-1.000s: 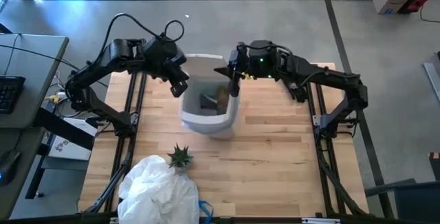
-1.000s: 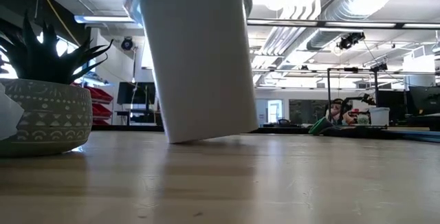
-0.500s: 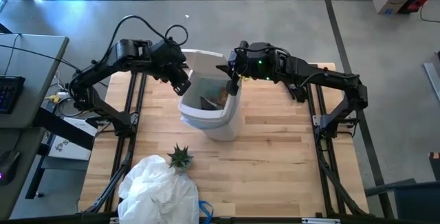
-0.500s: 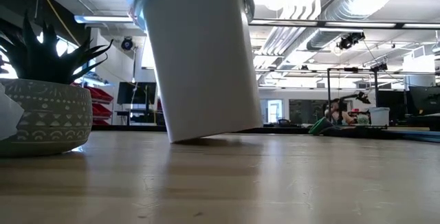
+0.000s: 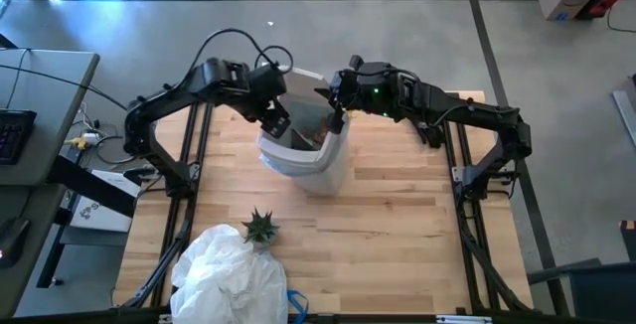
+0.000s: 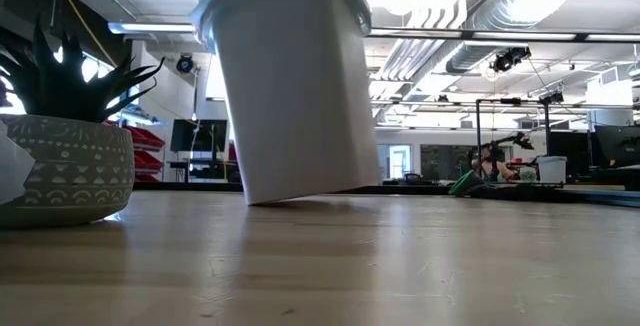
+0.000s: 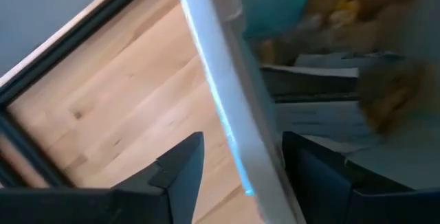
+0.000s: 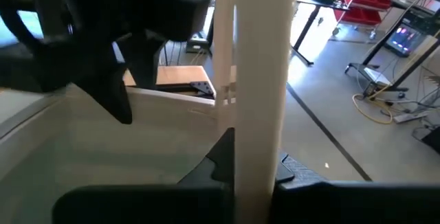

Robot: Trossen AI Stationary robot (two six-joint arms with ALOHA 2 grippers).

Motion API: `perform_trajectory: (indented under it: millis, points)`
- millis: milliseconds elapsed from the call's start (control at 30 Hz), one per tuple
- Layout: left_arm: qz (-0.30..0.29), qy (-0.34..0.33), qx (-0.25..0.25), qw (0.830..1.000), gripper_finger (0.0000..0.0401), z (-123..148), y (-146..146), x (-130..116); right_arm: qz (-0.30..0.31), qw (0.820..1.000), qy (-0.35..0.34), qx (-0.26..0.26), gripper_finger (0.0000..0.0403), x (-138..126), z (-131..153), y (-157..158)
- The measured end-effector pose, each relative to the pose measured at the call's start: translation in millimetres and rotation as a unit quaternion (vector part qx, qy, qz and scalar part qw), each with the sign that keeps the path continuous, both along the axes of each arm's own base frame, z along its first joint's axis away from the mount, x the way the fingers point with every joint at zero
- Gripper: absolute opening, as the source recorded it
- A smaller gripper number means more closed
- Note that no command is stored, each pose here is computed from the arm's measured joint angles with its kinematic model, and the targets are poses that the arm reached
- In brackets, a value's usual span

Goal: Place trash/remove bag and relplace
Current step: Remove the trash bag from the trash bin

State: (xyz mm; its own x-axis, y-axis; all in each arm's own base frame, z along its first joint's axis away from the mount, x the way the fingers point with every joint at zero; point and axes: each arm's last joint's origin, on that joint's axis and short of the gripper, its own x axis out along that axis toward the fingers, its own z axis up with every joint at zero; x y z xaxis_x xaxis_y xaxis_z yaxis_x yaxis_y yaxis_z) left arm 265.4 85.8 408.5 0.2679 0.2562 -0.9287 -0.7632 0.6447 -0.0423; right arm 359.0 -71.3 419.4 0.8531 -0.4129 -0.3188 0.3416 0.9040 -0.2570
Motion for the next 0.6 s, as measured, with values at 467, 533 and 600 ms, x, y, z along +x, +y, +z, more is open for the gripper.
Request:
perform_trajectory:
  millis: [467, 533, 600]
  points:
    - [-0.022, -0.021, -0.02, 0.999, 0.0037, 3.6, 0.1, -2.3, -0.008, 1.0, 0.005, -0.001, 0.0, -1.6, -0.1, 1.3]
    - [-0.022, -0.022, -0.012, 0.999, 0.0037, 7.4, 2.0, -8.4, -0.009, 1.0, -0.002, 0.0, 0.0, -1.0, 0.9, 0.5]
    - [-0.025, -0.023, -0.01, 0.999, 0.0037, 8.6, 3.9, -10.7, -0.008, 1.0, -0.002, 0.001, 0.0, -0.8, 0.7, 0.3]
